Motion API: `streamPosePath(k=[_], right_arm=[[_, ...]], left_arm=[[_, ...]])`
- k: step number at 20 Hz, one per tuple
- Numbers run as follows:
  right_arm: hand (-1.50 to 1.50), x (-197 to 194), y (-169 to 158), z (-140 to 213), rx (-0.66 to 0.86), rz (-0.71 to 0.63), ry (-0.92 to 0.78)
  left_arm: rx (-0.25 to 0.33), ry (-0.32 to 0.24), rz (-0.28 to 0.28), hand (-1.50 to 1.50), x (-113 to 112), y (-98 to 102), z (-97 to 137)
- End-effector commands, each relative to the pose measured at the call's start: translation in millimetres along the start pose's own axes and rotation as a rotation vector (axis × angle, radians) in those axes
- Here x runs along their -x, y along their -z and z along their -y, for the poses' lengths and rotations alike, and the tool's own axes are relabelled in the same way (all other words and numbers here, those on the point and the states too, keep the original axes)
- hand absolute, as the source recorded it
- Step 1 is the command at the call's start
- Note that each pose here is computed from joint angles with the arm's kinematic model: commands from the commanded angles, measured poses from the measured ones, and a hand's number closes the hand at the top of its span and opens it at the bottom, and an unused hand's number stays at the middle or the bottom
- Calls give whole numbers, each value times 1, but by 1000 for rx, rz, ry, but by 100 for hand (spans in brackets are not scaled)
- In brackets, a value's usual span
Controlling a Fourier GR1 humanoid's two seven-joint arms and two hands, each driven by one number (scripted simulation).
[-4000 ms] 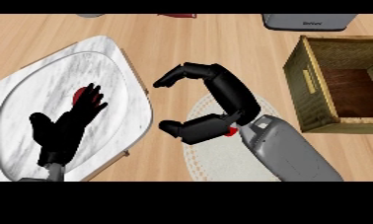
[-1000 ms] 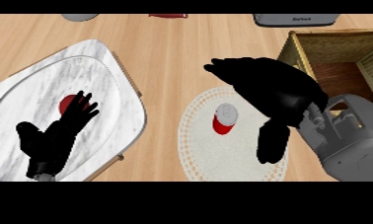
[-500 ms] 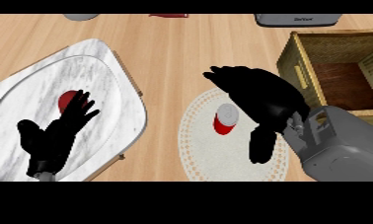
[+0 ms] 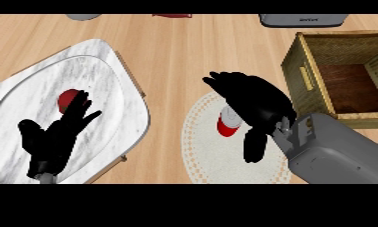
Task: Pick the can from the placemat and place it in the basket
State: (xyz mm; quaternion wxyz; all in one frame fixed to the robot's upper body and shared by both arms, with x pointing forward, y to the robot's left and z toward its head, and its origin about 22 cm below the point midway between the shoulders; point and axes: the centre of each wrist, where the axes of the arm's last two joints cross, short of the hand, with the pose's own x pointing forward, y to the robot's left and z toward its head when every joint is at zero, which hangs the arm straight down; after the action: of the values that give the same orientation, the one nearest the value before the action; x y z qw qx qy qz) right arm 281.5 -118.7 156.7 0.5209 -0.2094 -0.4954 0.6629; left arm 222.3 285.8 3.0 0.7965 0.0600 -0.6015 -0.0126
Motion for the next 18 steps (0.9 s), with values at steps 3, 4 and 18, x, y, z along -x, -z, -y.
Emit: streamPosePath(k=[3, 4, 18], right_arm=[[-150, 1, 12, -18, -9, -13, -20], [-150, 2, 10, -19, -35, -25, -50], [-150, 12, 34, -48, -73, -63, -52]], left_arm=[[4, 7, -254, 0, 48, -17, 0], [8, 19, -282, 0, 59, -15, 6], [-9, 27, -258, 0, 48, -17, -6]])
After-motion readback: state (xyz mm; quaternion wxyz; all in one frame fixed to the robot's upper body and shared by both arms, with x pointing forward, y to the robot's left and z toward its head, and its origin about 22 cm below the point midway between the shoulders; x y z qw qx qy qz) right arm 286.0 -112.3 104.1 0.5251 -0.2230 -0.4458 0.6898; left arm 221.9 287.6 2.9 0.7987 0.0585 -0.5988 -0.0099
